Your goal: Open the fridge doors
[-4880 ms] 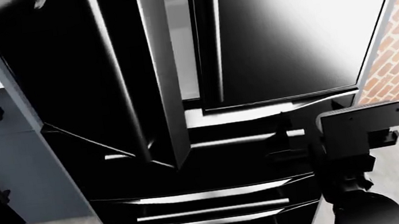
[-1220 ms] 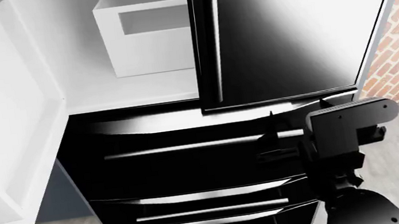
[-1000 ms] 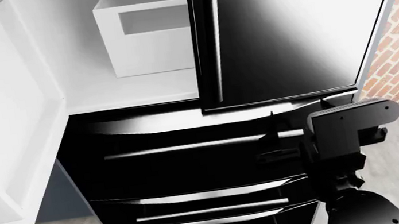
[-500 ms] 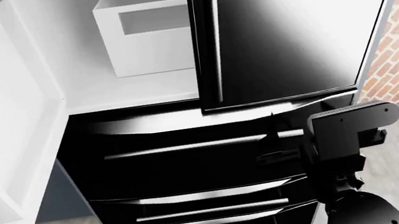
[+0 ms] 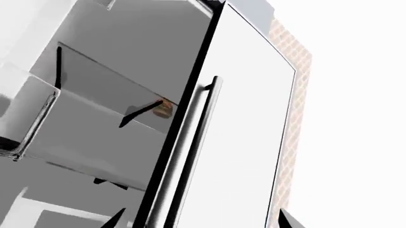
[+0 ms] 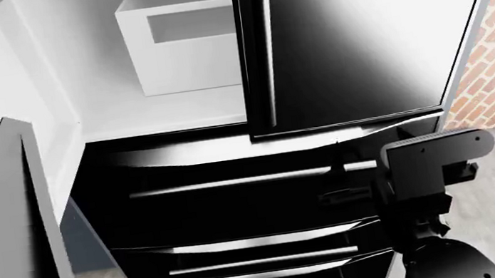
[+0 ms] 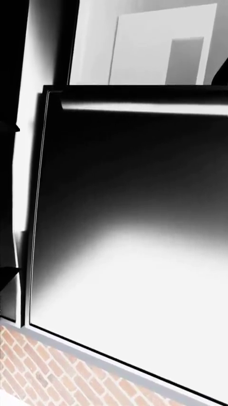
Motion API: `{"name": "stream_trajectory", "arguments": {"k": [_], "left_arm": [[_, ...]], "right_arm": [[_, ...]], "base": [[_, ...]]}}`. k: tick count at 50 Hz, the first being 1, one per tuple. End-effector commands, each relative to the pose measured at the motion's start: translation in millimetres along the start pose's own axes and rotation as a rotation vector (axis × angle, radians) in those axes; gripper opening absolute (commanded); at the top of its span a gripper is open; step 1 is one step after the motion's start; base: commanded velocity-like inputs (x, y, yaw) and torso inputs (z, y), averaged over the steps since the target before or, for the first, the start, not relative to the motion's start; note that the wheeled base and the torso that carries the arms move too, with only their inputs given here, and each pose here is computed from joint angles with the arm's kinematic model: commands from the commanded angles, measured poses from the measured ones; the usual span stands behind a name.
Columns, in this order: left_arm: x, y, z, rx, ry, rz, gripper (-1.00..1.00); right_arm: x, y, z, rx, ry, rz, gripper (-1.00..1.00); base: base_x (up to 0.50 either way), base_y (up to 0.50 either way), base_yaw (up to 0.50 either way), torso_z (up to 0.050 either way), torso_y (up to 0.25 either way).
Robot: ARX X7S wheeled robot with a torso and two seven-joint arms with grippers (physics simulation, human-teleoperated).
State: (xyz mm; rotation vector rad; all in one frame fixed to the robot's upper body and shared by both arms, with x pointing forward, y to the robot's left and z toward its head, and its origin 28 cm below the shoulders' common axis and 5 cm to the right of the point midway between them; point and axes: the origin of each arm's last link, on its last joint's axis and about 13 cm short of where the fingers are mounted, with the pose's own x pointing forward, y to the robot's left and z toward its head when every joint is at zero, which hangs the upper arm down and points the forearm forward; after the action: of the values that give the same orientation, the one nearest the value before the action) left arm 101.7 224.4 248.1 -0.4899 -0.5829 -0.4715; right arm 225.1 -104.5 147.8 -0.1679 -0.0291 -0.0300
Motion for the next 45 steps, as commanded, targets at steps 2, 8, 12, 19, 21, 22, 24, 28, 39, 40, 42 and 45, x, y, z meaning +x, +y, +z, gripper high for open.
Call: {"name": "stream_trajectory", "arguments": {"k": [2, 8, 12, 19, 21, 22, 24, 28, 39, 40, 42, 45], "left_arm": [[11.0, 4.5, -19.4, 0.098, 0.129, 0.064, 1.0], [24.4, 12.8, -26.8, 0.11, 0.159, 0.129, 1.0], [30.4, 15.0, -31.4, 0.119, 0.199, 0.148, 1.0], [30.4, 25.0, -51.7, 0.121, 0.318, 0.139, 1.0], [39.0, 23.2, -63.7, 0.146, 0.278, 0.175, 1.0], [40.3, 25.1, -68.3, 0.149, 0.289, 0.185, 1.0], [41.9, 28.5, -75.5, 0.162, 0.306, 0.197, 1.0], [45.3, 38.5, -93.2, 0.216, 0.309, 0.226, 1.0], [63.6, 59.5, -113.7, 0.289, 0.291, 0.297, 1.0], [66.5, 62.0, -114.6, 0.288, 0.299, 0.302, 1.0], [73.8, 67.4, -116.8, 0.298, 0.304, 0.326, 1.0], [79.7, 71.8, -119.9, 0.31, 0.302, 0.345, 1.0]], "right_arm": [[-0.7, 0.1, -1.9, 0.001, 0.006, 0.0, 1.0], [-2.1, -0.5, -3.7, 0.005, 0.01, -0.002, 1.0], [-2.1, 0.0, -4.8, 0.006, 0.012, -0.003, 1.0], [-1.8, 0.1, -4.8, 0.007, 0.011, -0.002, 1.0], [-2.1, 0.2, -5.4, 0.008, 0.012, -0.002, 1.0], [-2.4, 0.3, -5.6, 0.008, 0.012, -0.002, 1.0], [-2.7, 0.2, -5.9, 0.008, 0.012, -0.004, 1.0], [-3.0, 0.5, -6.9, 0.008, 0.018, -0.002, 1.0], [-2.5, 2.8, -7.5, 0.011, 0.018, 0.001, 1.0], [-2.3, 2.4, -8.5, 0.013, 0.02, 0.0, 1.0], [-2.1, 1.3, -9.3, 0.014, 0.024, -0.002, 1.0], [-2.0, 1.0, -8.2, 0.012, 0.023, -0.004, 1.0]], "base": [[0.0, 0.0, 0.0, 0.0, 0.0], [0.0, 0.0, 0.0, 0.0, 0.0], [0.0, 0.0, 0.0, 0.0, 0.0], [0.0, 0.0, 0.0, 0.0, 0.0], [0.0, 0.0, 0.0, 0.0, 0.0], [0.0, 0.0, 0.0, 0.0, 0.0], [0.0, 0.0, 0.0, 0.0, 0.0], [0.0, 0.0, 0.0, 0.0, 0.0], [0.0, 0.0, 0.0, 0.0, 0.0], [0.0, 0.0, 0.0, 0.0, 0.0], [0.0, 0.0, 0.0, 0.0, 0.0], [0.0, 0.0, 0.0, 0.0, 0.0]]}}
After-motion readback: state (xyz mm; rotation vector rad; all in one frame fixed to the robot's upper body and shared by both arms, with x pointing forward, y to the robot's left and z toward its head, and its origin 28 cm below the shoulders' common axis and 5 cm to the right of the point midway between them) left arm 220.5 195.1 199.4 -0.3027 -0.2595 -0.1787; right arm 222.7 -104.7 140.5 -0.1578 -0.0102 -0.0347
